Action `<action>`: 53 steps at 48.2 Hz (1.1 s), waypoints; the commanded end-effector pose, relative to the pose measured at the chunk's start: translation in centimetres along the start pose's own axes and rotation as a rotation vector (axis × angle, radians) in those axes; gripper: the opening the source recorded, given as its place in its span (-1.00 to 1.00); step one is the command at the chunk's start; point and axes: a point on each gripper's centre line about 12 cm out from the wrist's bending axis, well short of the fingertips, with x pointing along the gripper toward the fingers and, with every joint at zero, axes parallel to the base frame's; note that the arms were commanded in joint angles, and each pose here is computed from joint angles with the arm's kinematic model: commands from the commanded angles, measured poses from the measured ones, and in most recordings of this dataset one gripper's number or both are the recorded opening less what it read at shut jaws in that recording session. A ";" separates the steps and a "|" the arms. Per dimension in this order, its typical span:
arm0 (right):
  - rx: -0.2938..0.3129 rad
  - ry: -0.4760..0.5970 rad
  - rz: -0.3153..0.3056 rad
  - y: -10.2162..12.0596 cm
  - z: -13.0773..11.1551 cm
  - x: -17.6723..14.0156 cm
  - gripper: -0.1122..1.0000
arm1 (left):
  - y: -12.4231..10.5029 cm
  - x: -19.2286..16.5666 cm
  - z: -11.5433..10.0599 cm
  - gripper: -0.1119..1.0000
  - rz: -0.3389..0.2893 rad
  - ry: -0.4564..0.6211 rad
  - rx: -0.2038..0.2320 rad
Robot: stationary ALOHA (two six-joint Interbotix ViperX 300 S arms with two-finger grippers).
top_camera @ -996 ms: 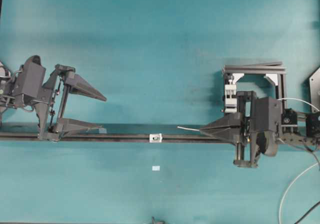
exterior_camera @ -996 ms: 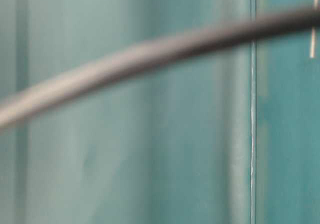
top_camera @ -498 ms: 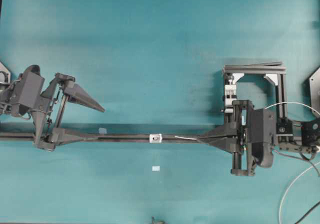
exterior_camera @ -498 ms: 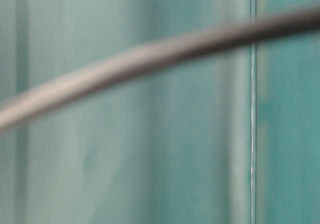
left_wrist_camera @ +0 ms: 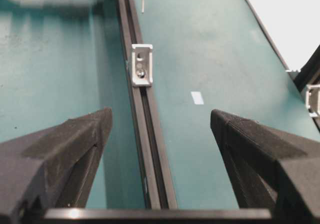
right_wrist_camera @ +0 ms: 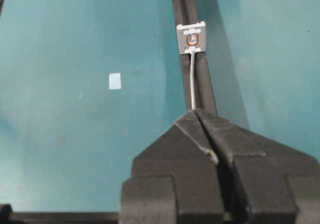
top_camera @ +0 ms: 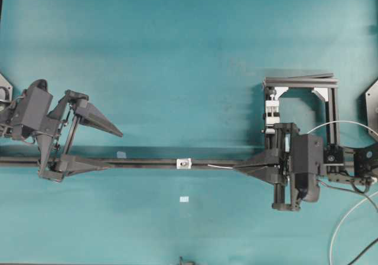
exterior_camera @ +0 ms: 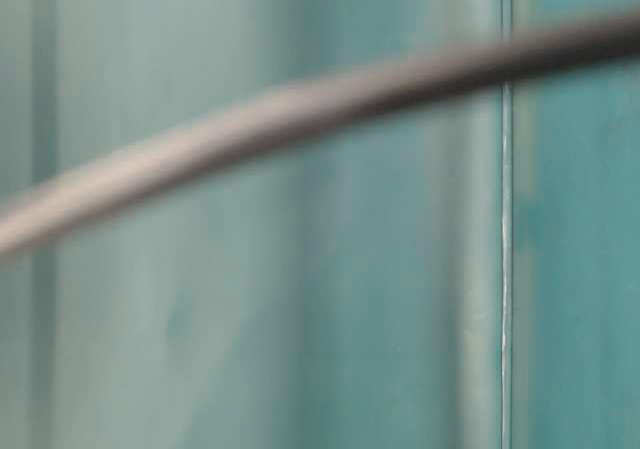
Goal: Insert the wire through the hole in the metal fitting marked with a red label.
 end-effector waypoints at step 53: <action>0.000 -0.022 -0.012 0.1 -0.9 0.5 -0.82 | -0.1 6.6 -4.9 0.66 -0.015 -0.009 0.067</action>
